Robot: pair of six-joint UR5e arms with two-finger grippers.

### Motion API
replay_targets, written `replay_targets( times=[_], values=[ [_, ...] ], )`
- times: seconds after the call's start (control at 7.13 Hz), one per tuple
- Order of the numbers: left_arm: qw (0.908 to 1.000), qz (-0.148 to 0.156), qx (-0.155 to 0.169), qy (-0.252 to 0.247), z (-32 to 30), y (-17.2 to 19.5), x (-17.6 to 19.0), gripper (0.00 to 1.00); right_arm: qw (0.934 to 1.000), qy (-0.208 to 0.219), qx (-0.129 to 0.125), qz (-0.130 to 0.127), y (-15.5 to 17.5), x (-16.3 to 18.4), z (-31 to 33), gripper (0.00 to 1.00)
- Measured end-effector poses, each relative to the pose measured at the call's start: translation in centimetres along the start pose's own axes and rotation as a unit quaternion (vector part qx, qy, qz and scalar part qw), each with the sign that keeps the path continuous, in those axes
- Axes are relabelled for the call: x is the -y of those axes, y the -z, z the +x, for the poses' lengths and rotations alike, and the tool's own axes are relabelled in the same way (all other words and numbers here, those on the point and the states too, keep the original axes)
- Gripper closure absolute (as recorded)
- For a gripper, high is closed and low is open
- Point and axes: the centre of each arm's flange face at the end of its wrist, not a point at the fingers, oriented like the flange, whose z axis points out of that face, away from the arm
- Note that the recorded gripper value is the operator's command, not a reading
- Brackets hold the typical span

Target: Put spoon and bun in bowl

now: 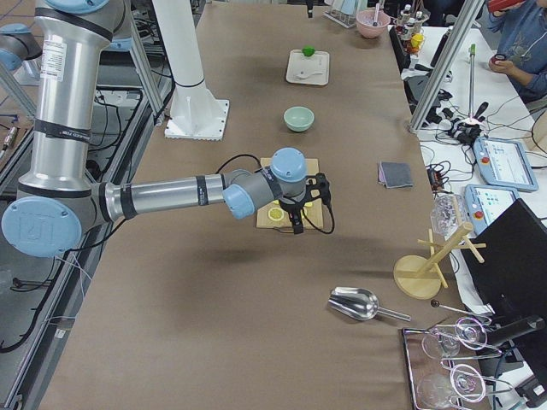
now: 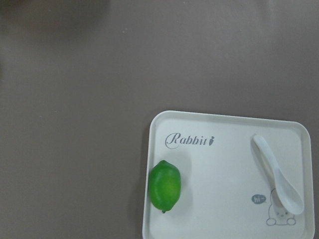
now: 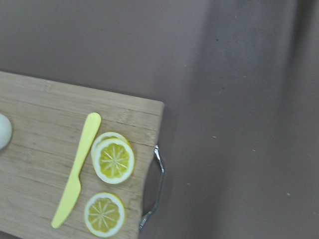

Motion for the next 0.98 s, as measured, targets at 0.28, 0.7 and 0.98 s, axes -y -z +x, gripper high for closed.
replay_targets(
  times=[0.28,0.7,0.98],
  values=[
    [0.9995,0.0,0.014,0.028,7.1,-5.8,0.6,0.07,1.0,-0.005,-0.004,0.007,-2.2,2.1,-5.5,0.03],
    [0.9956,-0.001,0.032,0.088,14.2,-13.5,2.4,0.22,0.9994,-0.014,-0.015,0.029,-8.4,4.9,-18.3,0.07],
    [0.9922,-0.012,0.05,0.113,15.3,-17.4,2.6,0.27,0.9994,-0.013,-0.008,0.031,-10.2,4.9,-22.0,0.07]
  ],
)
